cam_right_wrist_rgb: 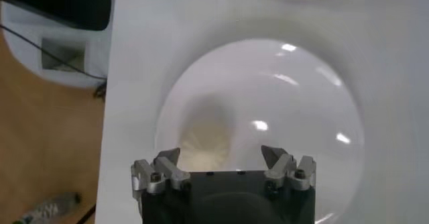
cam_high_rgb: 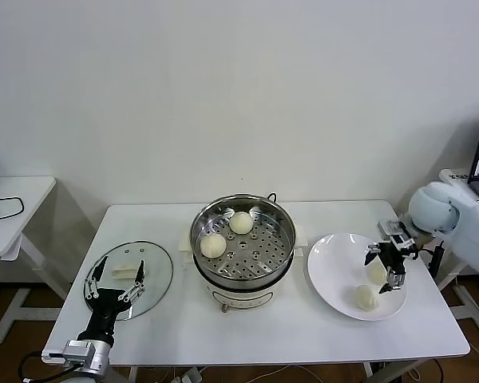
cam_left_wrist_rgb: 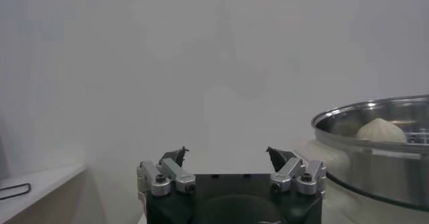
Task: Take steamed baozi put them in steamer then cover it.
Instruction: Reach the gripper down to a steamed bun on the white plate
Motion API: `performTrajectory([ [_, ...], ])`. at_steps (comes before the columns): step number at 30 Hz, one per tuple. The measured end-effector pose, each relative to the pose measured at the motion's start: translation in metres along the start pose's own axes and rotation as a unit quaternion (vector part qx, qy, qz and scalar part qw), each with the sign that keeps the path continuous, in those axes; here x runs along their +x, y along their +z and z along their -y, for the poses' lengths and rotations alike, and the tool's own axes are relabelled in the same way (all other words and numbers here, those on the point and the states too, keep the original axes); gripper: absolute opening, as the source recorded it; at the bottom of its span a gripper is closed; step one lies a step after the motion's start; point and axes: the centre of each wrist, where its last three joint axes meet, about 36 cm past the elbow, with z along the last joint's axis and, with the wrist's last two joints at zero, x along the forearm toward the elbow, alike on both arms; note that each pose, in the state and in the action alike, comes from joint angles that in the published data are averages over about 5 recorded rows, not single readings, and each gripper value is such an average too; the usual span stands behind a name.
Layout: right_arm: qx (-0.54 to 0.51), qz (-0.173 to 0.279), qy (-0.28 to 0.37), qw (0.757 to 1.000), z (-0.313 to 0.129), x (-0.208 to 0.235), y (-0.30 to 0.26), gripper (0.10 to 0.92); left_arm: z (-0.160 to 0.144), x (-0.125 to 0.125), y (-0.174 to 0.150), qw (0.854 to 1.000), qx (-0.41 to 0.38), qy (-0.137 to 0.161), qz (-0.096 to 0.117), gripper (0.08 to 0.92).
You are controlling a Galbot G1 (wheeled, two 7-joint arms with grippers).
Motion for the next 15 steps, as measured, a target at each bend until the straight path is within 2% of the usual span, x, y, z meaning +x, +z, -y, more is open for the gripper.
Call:
performTrajectory([
  [15, 0.005, -0.008, -0.006, 1.000, -0.003, -0.046, 0.001, 0.823, 0.000, -0.002, 0.004, 1.000, 0.000, -0.001, -0.004, 0.823],
])
